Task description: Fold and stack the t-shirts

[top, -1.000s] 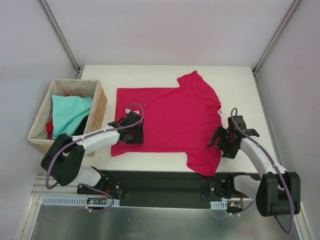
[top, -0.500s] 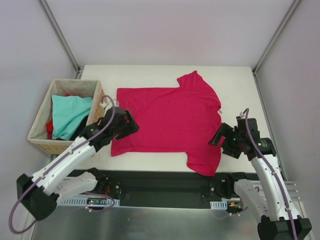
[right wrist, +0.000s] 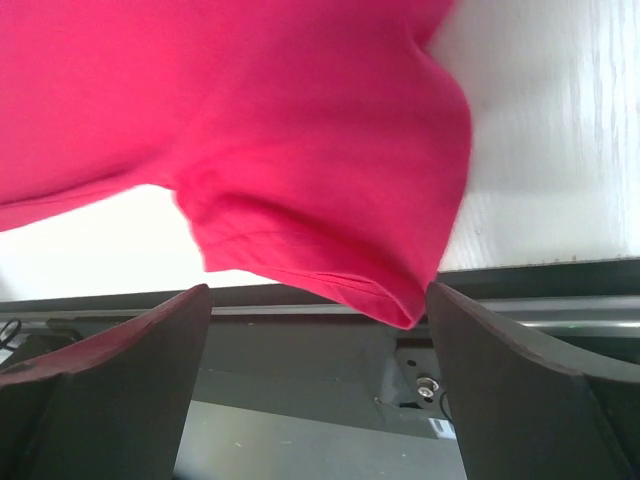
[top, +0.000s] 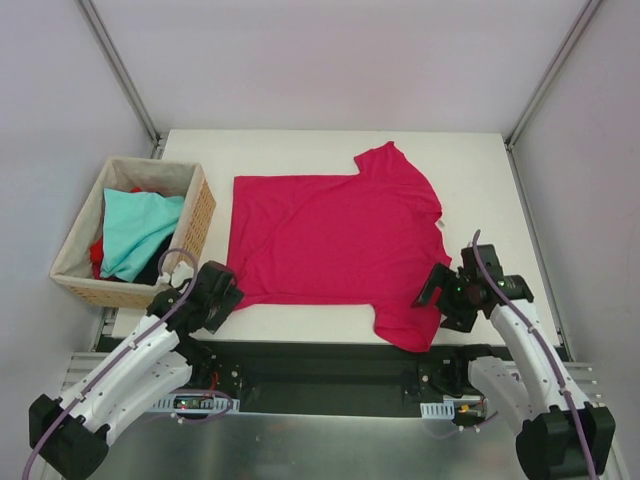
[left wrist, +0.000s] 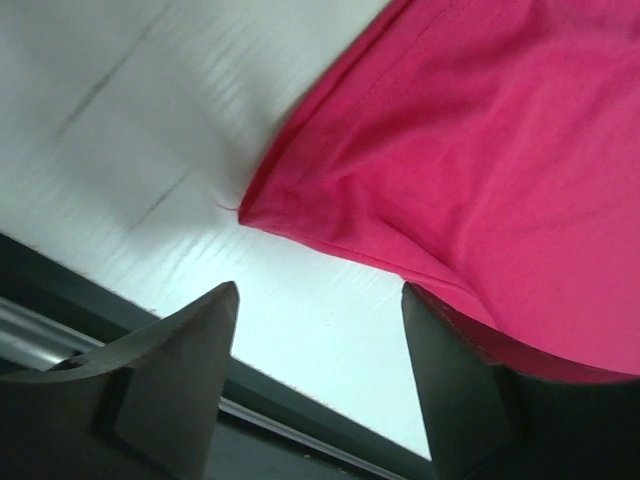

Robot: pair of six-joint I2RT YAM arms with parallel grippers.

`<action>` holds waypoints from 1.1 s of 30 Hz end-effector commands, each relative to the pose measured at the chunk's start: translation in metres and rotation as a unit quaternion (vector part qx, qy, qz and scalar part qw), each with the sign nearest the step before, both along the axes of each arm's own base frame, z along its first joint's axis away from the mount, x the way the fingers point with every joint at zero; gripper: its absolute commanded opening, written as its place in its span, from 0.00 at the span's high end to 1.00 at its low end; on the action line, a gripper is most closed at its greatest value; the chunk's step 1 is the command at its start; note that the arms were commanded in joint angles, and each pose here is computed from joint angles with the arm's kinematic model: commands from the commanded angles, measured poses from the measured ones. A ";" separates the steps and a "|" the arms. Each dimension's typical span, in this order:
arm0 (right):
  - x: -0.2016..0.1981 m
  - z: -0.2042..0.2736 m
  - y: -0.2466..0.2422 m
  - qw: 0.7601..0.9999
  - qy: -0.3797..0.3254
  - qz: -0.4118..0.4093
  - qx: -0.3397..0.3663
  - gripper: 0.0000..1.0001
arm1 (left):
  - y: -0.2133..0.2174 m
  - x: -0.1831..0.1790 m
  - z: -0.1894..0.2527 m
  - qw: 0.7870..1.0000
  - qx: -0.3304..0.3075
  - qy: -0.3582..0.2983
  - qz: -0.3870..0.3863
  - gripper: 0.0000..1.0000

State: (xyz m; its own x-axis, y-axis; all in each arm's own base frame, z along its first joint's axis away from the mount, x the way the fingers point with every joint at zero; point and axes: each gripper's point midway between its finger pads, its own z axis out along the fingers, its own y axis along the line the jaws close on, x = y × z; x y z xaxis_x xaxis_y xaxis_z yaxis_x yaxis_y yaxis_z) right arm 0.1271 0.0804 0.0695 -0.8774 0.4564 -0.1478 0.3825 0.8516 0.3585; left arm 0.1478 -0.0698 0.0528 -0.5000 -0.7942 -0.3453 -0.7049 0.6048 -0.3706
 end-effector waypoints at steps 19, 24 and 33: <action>0.280 0.142 0.071 0.953 -0.194 0.184 -0.143 0.00 | -0.076 0.197 0.127 0.937 0.109 -0.079 -0.323 0.01; 0.285 0.091 0.076 0.971 -0.147 0.168 -0.090 0.00 | -0.072 0.224 0.118 0.937 0.116 -0.064 -0.324 0.01; 0.350 0.064 0.069 0.973 -0.157 0.158 -0.064 0.00 | -0.069 0.304 0.063 0.945 0.094 -0.014 -0.314 0.01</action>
